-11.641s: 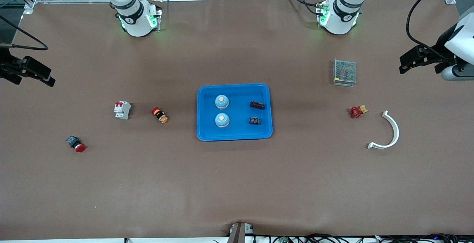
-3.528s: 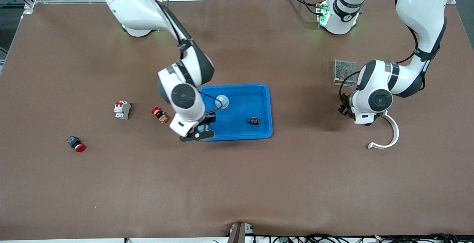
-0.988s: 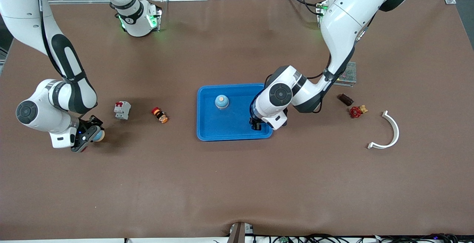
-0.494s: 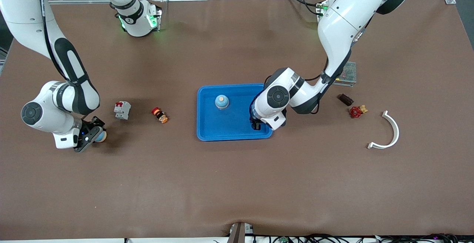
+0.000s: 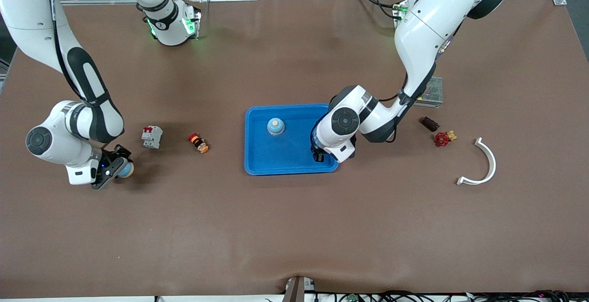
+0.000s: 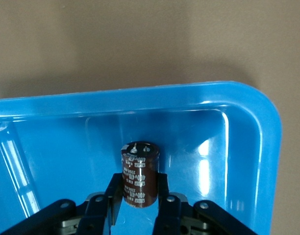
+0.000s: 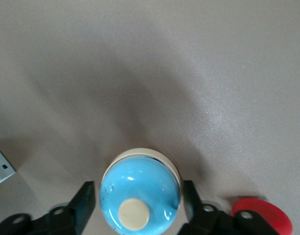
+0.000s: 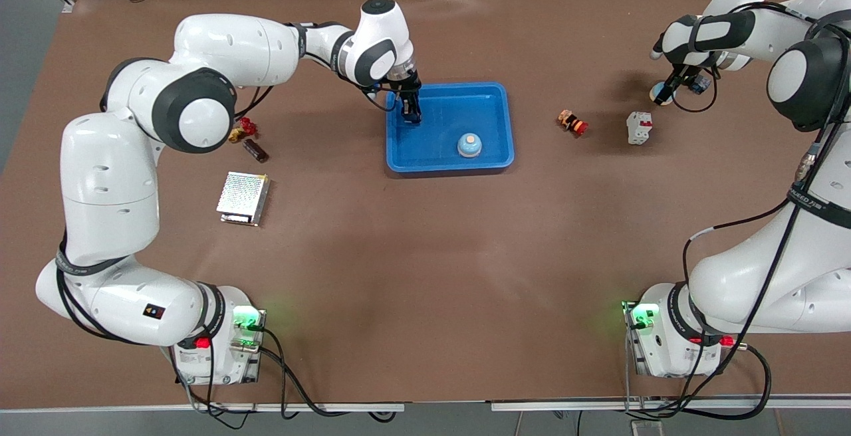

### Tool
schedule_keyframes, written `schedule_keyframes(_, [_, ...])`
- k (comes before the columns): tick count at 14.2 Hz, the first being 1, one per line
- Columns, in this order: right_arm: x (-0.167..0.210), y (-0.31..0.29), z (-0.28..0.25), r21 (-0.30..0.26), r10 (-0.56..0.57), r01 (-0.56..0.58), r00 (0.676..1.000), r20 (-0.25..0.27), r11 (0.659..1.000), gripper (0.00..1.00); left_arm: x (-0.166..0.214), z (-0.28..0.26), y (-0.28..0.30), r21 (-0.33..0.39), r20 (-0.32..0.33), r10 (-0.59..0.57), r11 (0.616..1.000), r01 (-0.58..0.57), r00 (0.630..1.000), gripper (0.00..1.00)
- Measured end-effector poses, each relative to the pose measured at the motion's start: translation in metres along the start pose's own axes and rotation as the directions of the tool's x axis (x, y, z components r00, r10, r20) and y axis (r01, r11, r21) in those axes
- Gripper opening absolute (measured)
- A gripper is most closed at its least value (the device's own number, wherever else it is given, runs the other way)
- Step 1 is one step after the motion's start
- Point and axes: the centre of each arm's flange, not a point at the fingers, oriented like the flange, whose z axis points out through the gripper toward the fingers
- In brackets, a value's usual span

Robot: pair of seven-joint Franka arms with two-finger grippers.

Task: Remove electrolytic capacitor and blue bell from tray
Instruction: 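Carry the capacitor with the left gripper while the right gripper grasps the bell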

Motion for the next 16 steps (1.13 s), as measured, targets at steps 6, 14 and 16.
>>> schedule_keyframes(6, [0.009,0.000,-0.011,0.065,0.036,-0.036,0.999,0.004,0.997,1.00,-0.003,-0.034,0.010,-0.012,-0.056,0.045,0.999,-0.045,0.997,0.33])
schedule_keyframes(14, [0.067,-0.025,-0.093,0.135,0.297,-0.303,0.953,0.063,0.943,1.00,0.073,-0.136,0.038,0.086,-0.154,0.119,0.991,-0.107,0.981,0.33])
schedule_keyframes(16, [0.094,-0.050,-0.119,0.126,0.390,-0.397,0.917,0.080,0.909,1.00,0.121,-0.139,0.048,0.143,-0.155,0.122,0.985,-0.100,0.980,0.33])
